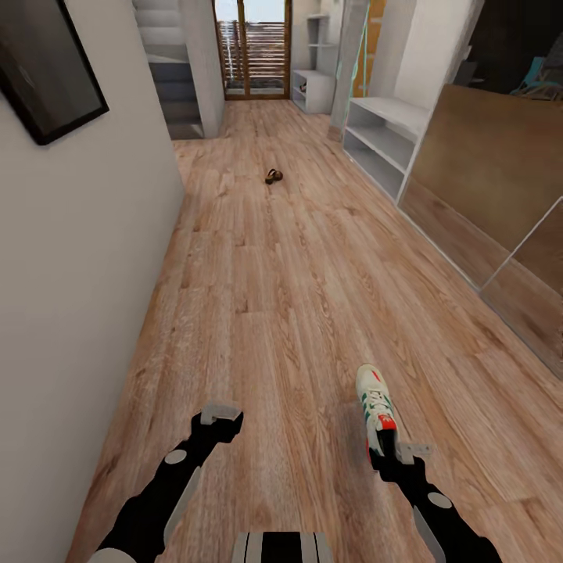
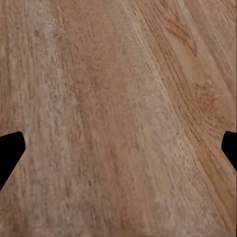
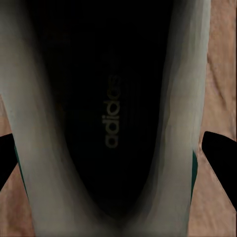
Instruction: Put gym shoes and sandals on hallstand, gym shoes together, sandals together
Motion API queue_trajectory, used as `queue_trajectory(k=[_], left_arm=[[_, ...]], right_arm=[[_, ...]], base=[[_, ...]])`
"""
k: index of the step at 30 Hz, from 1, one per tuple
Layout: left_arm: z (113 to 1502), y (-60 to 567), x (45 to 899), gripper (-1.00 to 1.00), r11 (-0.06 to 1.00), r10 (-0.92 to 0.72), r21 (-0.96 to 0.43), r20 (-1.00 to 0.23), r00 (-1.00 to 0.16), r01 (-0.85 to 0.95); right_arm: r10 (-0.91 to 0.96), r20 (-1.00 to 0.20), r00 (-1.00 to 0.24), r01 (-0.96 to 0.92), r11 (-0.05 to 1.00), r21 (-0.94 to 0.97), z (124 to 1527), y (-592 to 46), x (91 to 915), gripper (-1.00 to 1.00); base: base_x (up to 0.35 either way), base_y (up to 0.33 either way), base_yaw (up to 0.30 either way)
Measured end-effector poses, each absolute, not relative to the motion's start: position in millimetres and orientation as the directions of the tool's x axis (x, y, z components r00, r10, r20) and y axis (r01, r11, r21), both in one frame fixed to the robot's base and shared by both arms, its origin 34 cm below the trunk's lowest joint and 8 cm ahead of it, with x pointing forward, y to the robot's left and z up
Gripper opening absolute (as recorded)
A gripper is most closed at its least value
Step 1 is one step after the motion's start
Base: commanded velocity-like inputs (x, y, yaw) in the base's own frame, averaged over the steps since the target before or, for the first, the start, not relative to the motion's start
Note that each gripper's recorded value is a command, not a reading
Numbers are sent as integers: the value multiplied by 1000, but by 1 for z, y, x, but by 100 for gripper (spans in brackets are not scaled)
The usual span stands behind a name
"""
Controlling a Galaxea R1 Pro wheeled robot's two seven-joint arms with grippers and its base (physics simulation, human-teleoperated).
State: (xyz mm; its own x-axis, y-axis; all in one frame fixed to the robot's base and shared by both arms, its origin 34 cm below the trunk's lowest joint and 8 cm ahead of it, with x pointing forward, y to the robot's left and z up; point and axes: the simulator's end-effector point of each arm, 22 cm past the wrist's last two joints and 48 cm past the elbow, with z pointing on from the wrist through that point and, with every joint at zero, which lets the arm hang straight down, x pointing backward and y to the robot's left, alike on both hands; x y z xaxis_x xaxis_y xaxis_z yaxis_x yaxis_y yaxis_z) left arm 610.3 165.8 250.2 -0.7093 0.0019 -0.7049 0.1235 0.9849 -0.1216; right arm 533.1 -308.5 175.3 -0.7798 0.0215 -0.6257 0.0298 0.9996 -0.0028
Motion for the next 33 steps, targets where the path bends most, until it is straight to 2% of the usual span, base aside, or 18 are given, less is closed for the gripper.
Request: queue_trajectory(k=[19,33], left_arm=[[260,231,549,100,999,-3,-33,-736,-677,31],[264,244,517,100,1000,-13,8,-768,-640,-30]], right_arm=[[-66,-736,-674,8,995,-96,240,-359,570,-100],[-85,-785,-614,-9,995,-101,250,-351,511,-100]], base=[[0,0,0],[0,0,0]])
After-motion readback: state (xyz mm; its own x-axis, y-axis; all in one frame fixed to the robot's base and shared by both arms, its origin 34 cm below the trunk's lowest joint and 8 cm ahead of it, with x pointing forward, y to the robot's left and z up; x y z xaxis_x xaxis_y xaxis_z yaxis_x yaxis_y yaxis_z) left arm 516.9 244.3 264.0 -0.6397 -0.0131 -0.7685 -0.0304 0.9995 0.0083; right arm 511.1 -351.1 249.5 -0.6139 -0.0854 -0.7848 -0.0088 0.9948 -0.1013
